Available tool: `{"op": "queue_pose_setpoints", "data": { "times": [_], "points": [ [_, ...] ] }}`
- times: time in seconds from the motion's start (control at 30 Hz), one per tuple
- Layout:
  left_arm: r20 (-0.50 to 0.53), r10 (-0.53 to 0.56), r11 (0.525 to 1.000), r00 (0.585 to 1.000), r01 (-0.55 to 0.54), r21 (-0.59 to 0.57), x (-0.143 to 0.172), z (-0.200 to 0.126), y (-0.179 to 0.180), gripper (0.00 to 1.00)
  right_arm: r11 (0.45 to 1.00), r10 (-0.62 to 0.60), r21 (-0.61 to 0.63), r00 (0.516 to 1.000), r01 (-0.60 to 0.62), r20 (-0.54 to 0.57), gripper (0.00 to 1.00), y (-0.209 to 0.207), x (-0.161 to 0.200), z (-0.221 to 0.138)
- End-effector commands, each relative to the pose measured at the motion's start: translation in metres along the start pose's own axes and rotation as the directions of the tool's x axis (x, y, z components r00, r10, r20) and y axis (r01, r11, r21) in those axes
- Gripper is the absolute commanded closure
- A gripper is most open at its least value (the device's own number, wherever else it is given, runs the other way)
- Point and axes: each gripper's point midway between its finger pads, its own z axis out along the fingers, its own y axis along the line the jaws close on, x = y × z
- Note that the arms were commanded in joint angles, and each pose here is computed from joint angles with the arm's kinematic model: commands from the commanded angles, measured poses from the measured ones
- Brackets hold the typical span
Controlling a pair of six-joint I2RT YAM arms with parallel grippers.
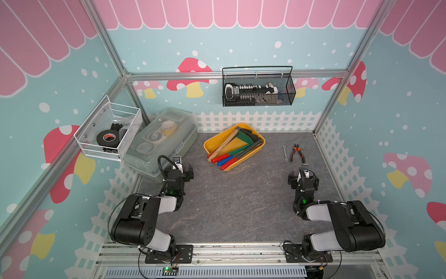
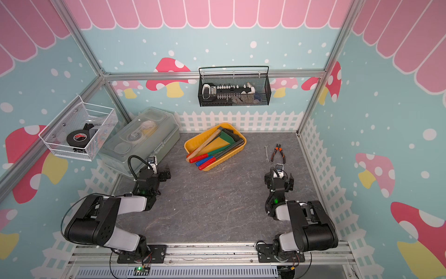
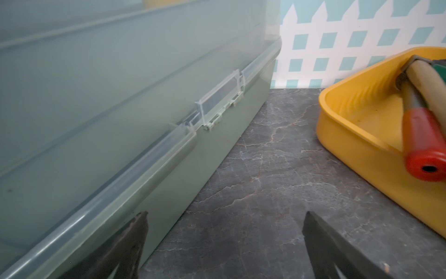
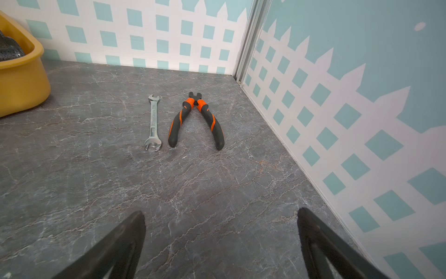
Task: Put the small hoe into the storage box
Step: Reset both arms
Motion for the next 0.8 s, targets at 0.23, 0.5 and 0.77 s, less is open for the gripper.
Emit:
{"op": "queue_pose_setpoints", "data": {
  "times": [0.23,0.5,0.77],
  "points": [
    [0.04,-0.105,0.991,0.994,0.108,-0.078,-0.008,0.002,0.022,0.01,0.999,-0.022,-0.047,0.999,0.021,-0.038,0.01,0.013,-0.015,0.025],
    [0.038,-0.104,0.991,0.994,0.107,-0.077,-0.007,0.002,0.021,0.01,0.999,-0.021,-0.049,0.999,0.02,-0.03,0.01,0.012,-0.016,0.024],
    [0.044,-0.104,0.991,0.994,0.107,-0.079,-0.008,0.002,0.022,0.01,0.998,-0.026,-0.055,0.999,0.024,-0.04,0.01,0.014,-0.015,0.026]
  ]
}}
